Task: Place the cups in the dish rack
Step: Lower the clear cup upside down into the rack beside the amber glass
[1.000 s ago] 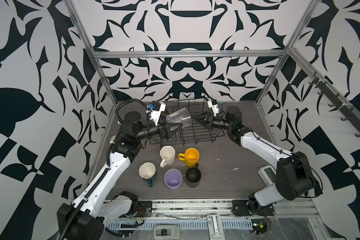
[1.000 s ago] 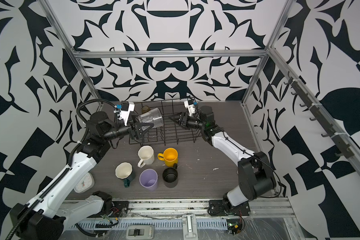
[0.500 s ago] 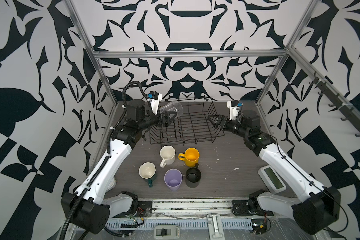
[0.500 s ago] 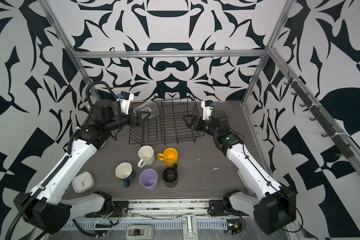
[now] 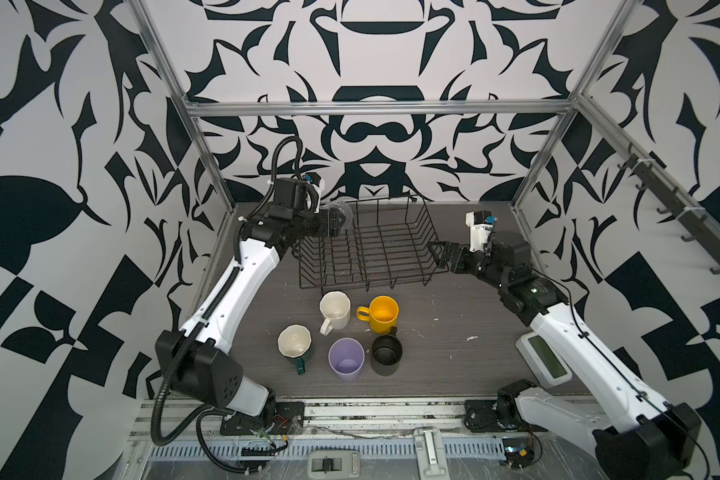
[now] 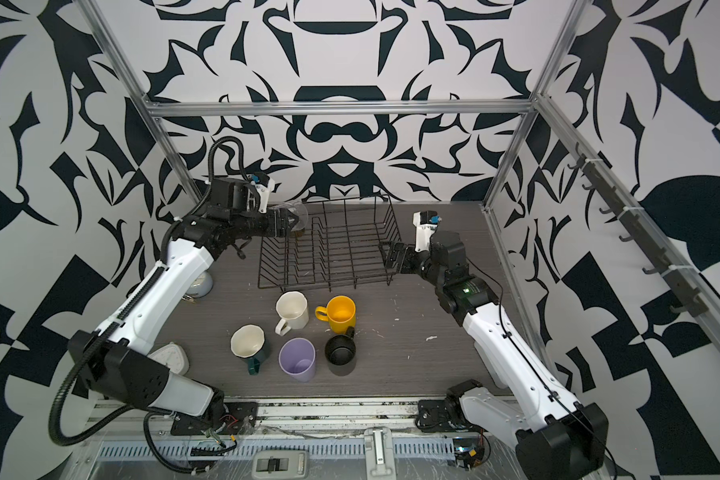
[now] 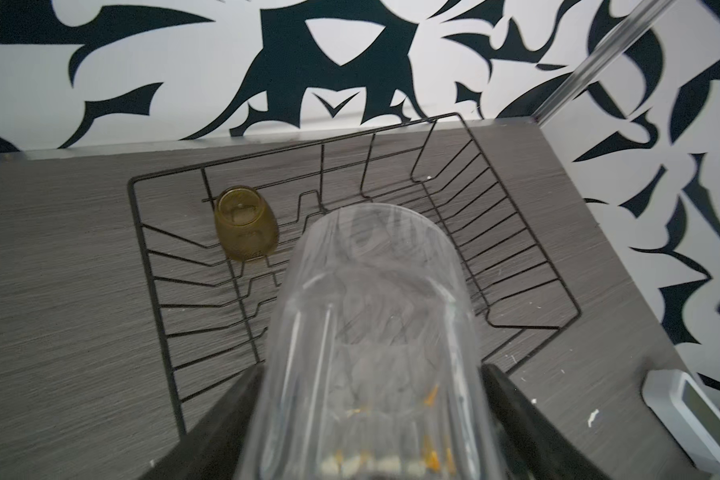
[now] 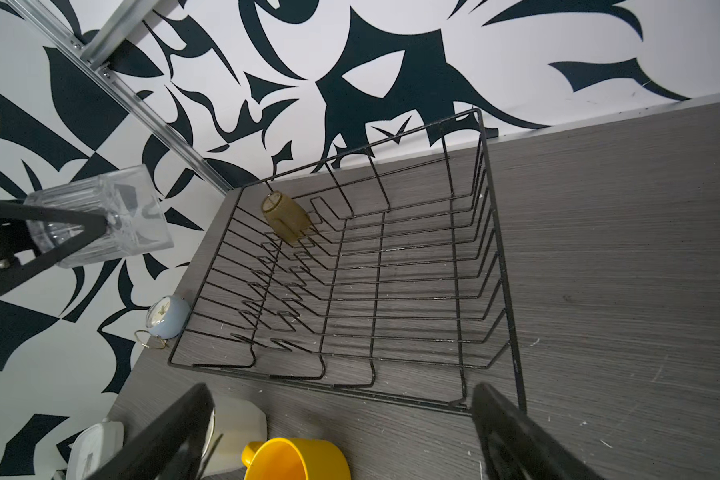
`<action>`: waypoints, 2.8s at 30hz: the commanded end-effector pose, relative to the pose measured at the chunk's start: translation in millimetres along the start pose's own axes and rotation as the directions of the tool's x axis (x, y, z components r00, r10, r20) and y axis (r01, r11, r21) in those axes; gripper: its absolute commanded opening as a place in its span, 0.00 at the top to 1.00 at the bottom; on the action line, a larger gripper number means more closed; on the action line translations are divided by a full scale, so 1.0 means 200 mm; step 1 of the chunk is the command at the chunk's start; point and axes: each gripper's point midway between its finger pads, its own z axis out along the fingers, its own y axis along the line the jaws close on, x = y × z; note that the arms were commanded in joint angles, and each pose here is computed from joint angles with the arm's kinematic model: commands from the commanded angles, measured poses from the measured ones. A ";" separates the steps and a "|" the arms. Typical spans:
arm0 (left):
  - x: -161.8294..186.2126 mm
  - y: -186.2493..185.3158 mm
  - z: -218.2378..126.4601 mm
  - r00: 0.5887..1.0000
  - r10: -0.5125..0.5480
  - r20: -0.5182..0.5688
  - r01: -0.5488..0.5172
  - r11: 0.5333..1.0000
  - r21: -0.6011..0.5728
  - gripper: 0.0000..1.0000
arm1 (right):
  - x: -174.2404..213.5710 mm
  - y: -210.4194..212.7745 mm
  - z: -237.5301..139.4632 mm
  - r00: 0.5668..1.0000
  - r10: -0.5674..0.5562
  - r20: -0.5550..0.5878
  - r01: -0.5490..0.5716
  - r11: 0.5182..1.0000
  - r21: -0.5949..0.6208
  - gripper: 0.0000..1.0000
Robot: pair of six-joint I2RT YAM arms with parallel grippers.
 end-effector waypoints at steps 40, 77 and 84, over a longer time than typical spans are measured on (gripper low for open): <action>0.29 0.45 0.55 0.860 -0.071 -0.505 -0.070 0.965 -0.255 1.00 | 0.02 0.02 -0.04 0.997 -0.073 -0.017 0.072 0.997 -0.034 0.02; 0.43 0.56 0.72 0.815 -0.128 -0.565 -0.045 0.958 -0.282 1.00 | 0.07 0.02 -0.02 0.998 -0.049 -0.042 0.046 0.997 -0.054 0.02; 0.46 0.57 0.77 0.806 -0.141 -0.575 -0.034 0.959 -0.283 1.00 | 0.07 0.02 -0.03 0.998 -0.049 -0.040 0.047 0.997 -0.054 0.02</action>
